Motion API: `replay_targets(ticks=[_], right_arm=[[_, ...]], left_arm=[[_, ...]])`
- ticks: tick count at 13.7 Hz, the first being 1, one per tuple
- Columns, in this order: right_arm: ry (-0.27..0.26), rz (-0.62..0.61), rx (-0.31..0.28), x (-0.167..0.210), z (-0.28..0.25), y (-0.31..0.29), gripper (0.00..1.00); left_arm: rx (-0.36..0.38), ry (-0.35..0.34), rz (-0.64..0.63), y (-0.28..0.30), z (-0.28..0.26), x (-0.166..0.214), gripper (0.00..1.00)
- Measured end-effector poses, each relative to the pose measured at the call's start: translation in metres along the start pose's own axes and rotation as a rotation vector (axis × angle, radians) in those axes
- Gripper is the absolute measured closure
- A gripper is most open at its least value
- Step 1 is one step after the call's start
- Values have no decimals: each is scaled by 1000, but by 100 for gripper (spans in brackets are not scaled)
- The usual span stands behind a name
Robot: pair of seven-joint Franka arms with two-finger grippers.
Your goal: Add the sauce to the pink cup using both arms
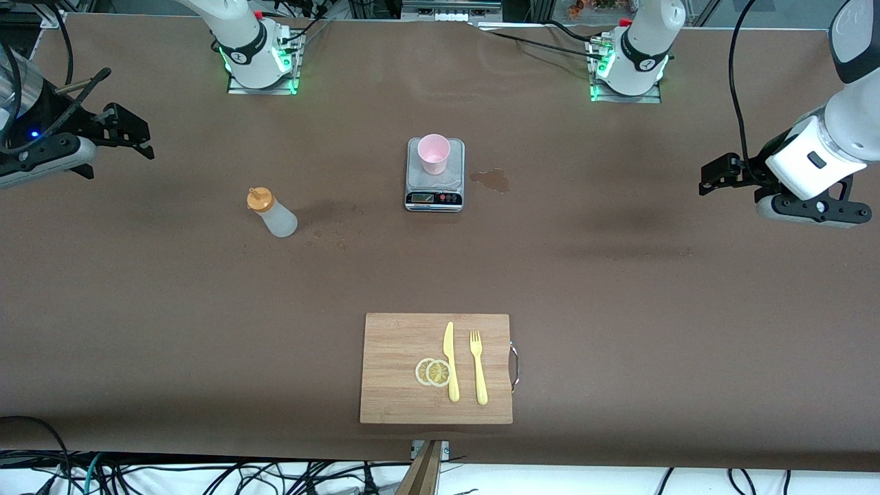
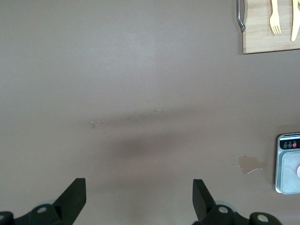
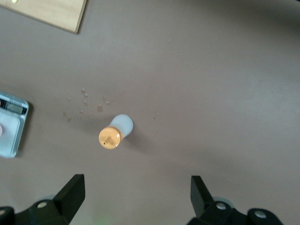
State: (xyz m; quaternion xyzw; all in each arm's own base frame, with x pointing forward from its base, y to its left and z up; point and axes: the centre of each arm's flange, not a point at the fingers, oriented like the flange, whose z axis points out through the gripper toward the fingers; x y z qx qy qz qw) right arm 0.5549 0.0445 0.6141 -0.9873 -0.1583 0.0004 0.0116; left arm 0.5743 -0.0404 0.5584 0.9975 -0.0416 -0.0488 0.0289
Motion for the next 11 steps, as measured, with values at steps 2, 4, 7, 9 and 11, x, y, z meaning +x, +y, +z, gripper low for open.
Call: replay_targets(ticks=[2,4,7,9,11], right_arm=[[8,67,-2,2,0,1,0],[7,164,-1,2,1,0,0],[7,202,0,2,1,0,0],[6,204,0,2,1,0,0],[5,204,-1,2,2,0,0]], left_arm=[[0,0,0,0,0,0,0],[0,0,0,0,0,0,0],[0,0,0,0,0,0,0],[0,0,0,0,0,0,0],[0,0,0,0,0,0,0]])
